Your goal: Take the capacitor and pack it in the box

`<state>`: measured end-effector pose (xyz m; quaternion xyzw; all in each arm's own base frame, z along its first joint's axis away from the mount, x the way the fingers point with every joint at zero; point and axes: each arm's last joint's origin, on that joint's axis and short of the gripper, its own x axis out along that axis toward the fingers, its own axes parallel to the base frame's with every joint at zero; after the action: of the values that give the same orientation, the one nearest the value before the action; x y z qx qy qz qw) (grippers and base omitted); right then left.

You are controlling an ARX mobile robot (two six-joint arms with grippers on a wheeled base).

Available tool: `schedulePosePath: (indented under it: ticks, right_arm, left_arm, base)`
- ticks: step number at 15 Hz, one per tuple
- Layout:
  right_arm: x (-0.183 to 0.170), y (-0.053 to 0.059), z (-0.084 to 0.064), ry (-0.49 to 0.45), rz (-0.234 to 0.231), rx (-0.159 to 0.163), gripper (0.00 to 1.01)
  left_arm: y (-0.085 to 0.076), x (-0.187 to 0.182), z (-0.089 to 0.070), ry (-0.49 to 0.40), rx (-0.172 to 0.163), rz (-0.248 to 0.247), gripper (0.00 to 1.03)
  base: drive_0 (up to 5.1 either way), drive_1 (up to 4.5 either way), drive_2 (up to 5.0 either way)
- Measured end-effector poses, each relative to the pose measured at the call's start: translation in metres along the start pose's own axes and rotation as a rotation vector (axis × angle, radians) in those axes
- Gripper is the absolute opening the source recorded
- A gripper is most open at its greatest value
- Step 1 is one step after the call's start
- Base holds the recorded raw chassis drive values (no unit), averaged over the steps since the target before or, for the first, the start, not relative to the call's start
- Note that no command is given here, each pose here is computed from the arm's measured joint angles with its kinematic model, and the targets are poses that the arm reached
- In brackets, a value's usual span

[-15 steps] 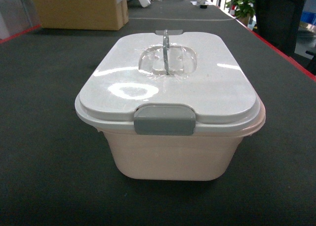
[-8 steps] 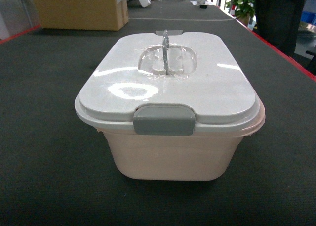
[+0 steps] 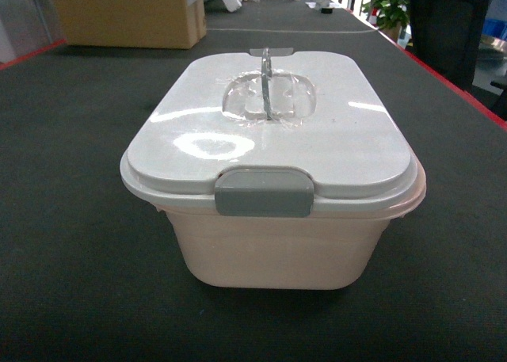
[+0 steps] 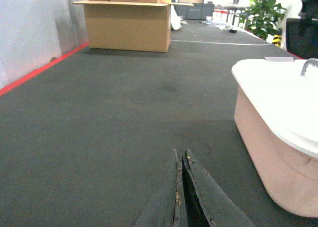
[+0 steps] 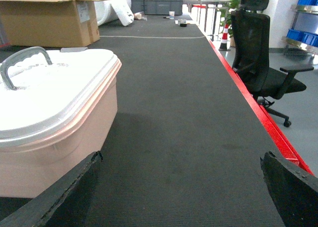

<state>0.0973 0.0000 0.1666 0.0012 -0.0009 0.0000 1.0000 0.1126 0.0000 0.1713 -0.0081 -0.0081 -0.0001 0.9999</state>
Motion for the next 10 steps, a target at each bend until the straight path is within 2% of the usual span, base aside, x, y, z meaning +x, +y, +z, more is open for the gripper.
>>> schedulePosePath:
  ticks: [4, 5, 7, 8, 10]
  right_arm:
    - [0.000, 0.000, 0.000, 0.000, 0.000, 0.000, 0.98]
    - [0.000, 0.000, 0.000, 0.000, 0.000, 0.000, 0.98]
    - [0.000, 0.000, 0.000, 0.000, 0.001, 0.000, 0.98]
    - [0.000, 0.000, 0.000, -0.001, 0.000, 0.000, 0.98]
    - [0.000, 0.000, 0.000, -0.001, 0.000, 0.000, 0.98]
  left_arm:
    - [0.000, -0.005, 0.000, 0.001, 0.000, 0.000, 0.02]
    - [0.000, -0.010, -0.005, 0.038, 0.000, 0.001, 0.02]
    - [0.000, -0.015, -0.001, 0.001, 0.001, 0.004, 0.02]
    - [0.000, -0.015, -0.005, 0.023, 0.002, 0.003, 0.02]
    - [0.000, -0.015, -0.004, 0.018, 0.002, 0.000, 0.23]
  base:
    - [0.0, 0.00, 0.0]
    - [0.0, 0.00, 0.0]
    - [0.0, 0.00, 0.0]
    - [0.0, 0.00, 0.0]
    - [0.0, 0.00, 0.0]
